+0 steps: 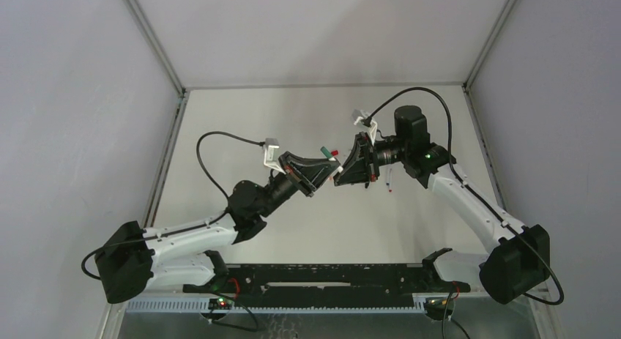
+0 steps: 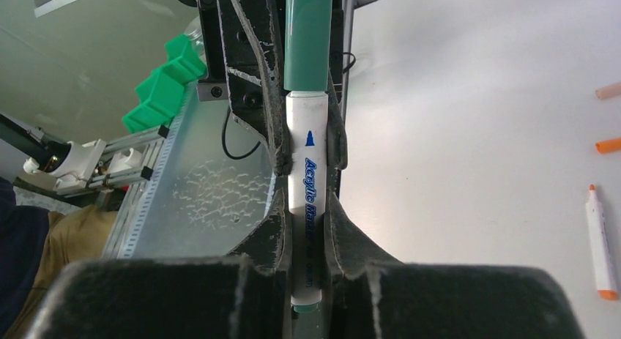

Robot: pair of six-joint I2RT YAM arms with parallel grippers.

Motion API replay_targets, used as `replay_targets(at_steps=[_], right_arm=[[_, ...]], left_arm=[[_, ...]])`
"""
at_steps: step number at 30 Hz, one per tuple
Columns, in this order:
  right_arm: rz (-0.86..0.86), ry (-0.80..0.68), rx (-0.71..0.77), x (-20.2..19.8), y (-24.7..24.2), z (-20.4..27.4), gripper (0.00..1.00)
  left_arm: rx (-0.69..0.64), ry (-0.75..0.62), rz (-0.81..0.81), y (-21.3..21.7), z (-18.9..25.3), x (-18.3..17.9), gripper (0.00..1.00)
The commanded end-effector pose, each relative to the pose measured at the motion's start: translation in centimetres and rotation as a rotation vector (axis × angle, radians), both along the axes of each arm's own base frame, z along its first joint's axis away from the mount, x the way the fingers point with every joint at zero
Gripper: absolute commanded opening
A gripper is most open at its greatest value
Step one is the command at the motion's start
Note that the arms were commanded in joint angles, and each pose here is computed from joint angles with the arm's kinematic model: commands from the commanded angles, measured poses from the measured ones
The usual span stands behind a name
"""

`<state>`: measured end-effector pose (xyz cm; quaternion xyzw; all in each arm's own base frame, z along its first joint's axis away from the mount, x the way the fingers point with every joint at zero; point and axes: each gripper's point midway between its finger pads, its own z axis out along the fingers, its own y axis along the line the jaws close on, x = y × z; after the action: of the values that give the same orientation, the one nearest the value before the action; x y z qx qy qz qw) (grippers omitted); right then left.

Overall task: Insert the pens into the pen caps
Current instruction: Press the pen cap onto the pen.

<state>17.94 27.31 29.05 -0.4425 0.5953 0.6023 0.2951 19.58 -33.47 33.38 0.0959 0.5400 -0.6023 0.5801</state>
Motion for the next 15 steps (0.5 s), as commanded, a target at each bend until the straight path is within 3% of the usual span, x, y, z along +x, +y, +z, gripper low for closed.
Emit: replay_targets(at_steps=[1,8,10,15], right_arm=[[0.027,-0.043,0.029,-0.6,-0.1,2.0,0.00],[0.077,-0.047,0.045,-1.4,-0.5,2.0,0.00],[0.092,-0.049,0.052,-1.6,-0.6,2.1,0.00],[0.116,-0.043,0.060,-2.0,-0.6,2.3,0.00]], left_arm=[[-0.039,-0.028,0.027,0.6,2.1,0.2,0.06],[-0.103,0.004,0.026,2.5,1.7,-0.7,0.60],[-0.102,-0.007,0.001,2.8,1.6,-1.4,0.68],[-0.121,-0.074,-0.050,4.1,1.7,-2.9,0.77]])
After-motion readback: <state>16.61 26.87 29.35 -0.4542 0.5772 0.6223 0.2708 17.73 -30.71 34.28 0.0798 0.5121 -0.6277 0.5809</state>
